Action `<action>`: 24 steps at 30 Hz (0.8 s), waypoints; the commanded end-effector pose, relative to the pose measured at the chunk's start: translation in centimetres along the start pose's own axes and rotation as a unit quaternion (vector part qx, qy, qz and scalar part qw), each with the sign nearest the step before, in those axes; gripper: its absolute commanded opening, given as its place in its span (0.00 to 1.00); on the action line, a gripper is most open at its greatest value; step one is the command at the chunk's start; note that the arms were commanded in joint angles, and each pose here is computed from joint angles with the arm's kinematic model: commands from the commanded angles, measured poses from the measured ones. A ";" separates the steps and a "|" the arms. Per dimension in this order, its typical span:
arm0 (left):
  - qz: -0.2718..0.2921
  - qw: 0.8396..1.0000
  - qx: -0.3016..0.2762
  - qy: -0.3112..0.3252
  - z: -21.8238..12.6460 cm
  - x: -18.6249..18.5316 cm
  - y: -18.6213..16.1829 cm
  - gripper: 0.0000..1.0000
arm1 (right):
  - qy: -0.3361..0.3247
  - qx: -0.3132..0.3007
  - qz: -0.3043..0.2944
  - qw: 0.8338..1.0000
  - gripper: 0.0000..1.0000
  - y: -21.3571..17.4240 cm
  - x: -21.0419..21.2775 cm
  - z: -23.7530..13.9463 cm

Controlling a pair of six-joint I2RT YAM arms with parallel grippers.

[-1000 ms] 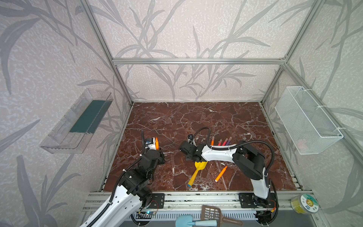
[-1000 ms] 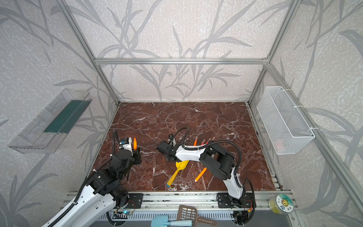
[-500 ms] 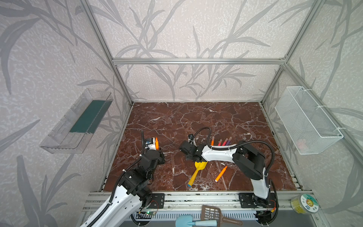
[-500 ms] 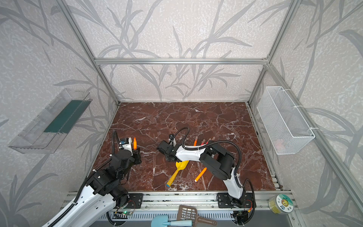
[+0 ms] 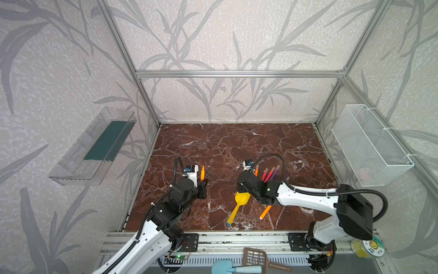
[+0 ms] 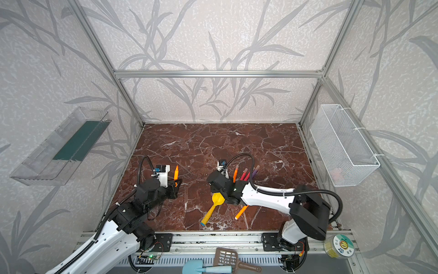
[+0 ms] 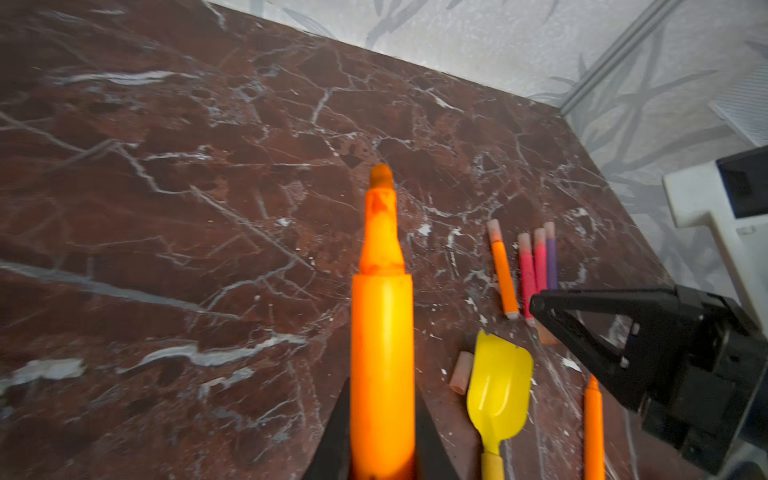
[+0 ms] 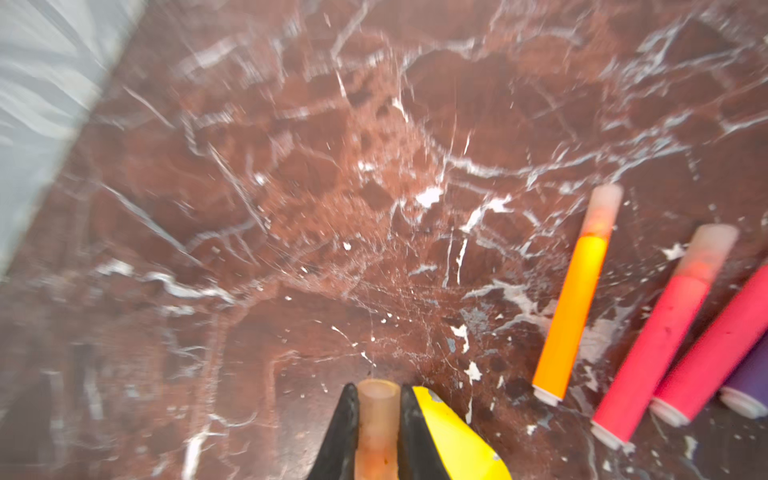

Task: Insert the pens into the pen caps
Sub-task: 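Close the right gripper on the pale pink cap and lift it, then carry the cap toward the orange marker tip held by the left gripper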

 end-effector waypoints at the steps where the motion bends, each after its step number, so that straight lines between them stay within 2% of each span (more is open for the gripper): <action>1: -0.007 0.995 0.008 -0.102 0.8 -2.6 -0.8 0.00 | 0.007 -0.044 0.033 0.998 0.08 0.6 -1.7 -1.2; 5: 0.033 0.994 0.008 -0.105 1.4 -4.6 -2.0 0.00 | 0.007 -0.067 0.068 0.995 0.05 1.3 -4.2 -2.3; 9: 0.050 0.987 0.014 -0.151 2.4 -7.6 -3.4 0.00 | 0.017 -0.085 0.100 0.991 0.03 1.3 -6.2 -3.1; 14: 0.084 0.980 0.045 -0.178 4.4 -11.8 -5.4 0.00 | 0.024 -0.114 0.142 0.983 0.03 0.9 -8.9 -4.2; 24: 0.116 0.966 0.069 -0.218 7.3 -16.9 -8.9 0.00 | 0.048 -0.155 0.209 0.964 0.03 0.2 -13.6 -6.2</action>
Point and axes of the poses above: each gripper's point midway between its finger pads, its own z axis out along the fingers, its own x axis along the line the jaws close on, y = z × x, the point moved 7 cm from there along -z, back along the fingers, and after that the axes turned 2 degrees about z, right-handed, at the moved point
